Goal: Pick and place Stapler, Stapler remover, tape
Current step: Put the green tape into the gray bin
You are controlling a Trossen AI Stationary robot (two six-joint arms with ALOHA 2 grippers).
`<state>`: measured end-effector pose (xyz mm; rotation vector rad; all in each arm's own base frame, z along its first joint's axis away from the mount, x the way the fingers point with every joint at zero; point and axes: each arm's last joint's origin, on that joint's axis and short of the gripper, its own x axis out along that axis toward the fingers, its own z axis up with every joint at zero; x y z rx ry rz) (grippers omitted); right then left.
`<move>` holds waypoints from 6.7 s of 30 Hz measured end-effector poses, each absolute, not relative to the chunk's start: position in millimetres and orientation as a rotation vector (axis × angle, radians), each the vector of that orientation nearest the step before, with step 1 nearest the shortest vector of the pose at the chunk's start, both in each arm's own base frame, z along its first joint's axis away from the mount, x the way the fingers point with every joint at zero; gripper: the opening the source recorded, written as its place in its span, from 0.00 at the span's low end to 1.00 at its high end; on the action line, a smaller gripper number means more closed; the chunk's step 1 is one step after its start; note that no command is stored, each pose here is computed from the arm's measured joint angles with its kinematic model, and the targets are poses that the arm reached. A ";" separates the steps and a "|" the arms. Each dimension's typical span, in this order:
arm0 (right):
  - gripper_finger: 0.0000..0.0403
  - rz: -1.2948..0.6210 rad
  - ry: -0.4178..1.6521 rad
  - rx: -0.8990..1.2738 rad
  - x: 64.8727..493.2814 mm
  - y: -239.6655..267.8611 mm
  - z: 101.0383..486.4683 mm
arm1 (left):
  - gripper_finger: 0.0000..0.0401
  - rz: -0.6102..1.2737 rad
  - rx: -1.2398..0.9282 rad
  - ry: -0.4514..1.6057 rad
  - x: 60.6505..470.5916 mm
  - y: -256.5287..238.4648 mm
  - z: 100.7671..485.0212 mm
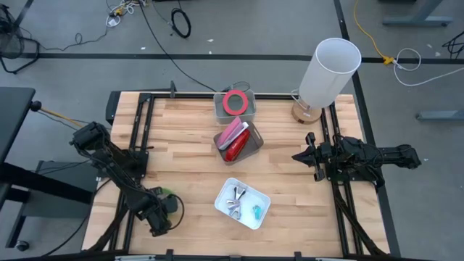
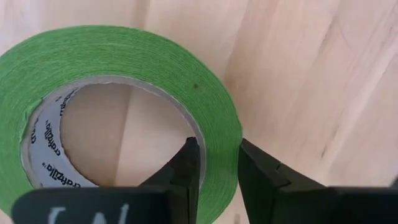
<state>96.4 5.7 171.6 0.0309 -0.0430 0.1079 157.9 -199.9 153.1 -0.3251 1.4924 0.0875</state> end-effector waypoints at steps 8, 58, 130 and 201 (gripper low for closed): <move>0.00 0.108 -0.043 0.031 96.4 5.7 171.6 | 0.21 0.053 -0.318 1.518 173.1 -197.1 169.5; 0.00 0.108 -0.043 0.031 96.4 5.7 171.6 | 0.24 0.319 -0.281 1.245 294.4 -19.0 268.6; 0.00 0.108 -0.043 0.031 96.4 5.7 171.6 | 0.24 0.345 -0.563 0.329 294.6 186.0 271.1; 0.00 0.108 -0.043 0.031 96.4 5.7 171.6 | 0.25 0.363 -0.538 0.336 289.1 212.3 199.9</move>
